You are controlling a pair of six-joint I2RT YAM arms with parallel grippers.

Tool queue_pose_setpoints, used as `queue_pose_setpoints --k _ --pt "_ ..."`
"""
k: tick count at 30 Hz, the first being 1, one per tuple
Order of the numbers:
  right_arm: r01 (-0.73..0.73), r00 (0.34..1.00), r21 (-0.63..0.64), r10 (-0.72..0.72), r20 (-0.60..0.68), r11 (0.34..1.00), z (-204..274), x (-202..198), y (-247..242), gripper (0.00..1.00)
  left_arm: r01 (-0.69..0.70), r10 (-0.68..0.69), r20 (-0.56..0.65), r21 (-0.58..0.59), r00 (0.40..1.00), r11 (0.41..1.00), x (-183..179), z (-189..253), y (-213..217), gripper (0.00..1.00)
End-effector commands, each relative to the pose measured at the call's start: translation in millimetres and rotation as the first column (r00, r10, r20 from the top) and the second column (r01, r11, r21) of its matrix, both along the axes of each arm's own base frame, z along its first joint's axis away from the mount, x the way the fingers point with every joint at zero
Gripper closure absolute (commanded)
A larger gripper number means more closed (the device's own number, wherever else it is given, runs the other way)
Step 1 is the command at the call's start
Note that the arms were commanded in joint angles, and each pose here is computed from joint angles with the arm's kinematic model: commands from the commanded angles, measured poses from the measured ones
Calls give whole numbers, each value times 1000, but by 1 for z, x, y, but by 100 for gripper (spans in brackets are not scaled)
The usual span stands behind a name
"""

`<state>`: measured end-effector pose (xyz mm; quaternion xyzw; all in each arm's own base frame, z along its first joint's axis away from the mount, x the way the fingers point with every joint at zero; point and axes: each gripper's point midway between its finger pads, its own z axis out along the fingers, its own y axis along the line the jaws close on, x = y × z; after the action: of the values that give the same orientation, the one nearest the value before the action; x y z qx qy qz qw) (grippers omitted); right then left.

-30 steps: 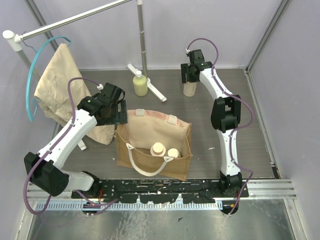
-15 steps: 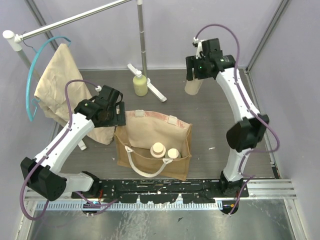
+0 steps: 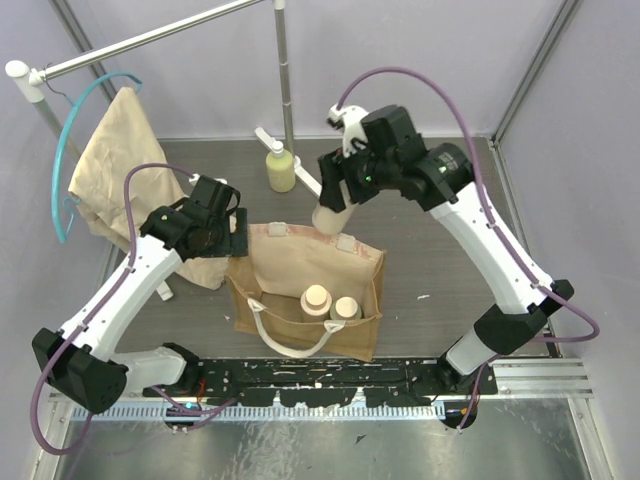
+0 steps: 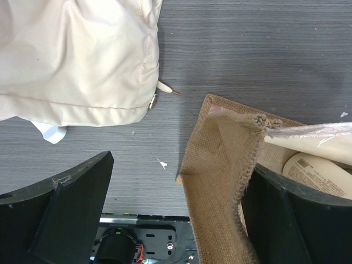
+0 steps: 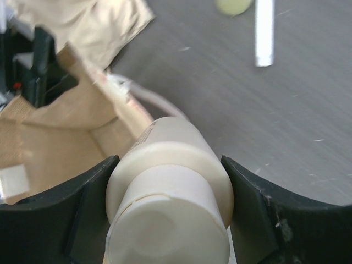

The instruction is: Place the personal care products into the canvas bag

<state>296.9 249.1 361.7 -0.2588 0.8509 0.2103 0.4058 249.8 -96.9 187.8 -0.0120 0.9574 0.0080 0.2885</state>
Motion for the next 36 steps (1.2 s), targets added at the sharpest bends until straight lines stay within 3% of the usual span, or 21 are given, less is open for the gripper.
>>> queue_pose_setpoints --k 1,12,18,30,36 --pt "-78 996 117 74 38 990 26 -35 33 99 39 -39 -10 36 999 999 -10 -1 8 2" --pt "-191 981 145 193 -3 971 -19 -82 97 99 59 -59 3 29 998 998 -18 5 11 2" --pt "-199 980 107 197 31 974 -54 -82 125 99 68 -68 -6 33 998 997 -24 6 14 2" --pt "-228 970 117 216 108 967 -61 -79 159 99 69 -68 -12 20 998 997 -30 4 14 2" --pt "-246 967 43 242 76 968 -100 -77 167 99 62 -62 -12 28 998 998 -33 4 17 2"
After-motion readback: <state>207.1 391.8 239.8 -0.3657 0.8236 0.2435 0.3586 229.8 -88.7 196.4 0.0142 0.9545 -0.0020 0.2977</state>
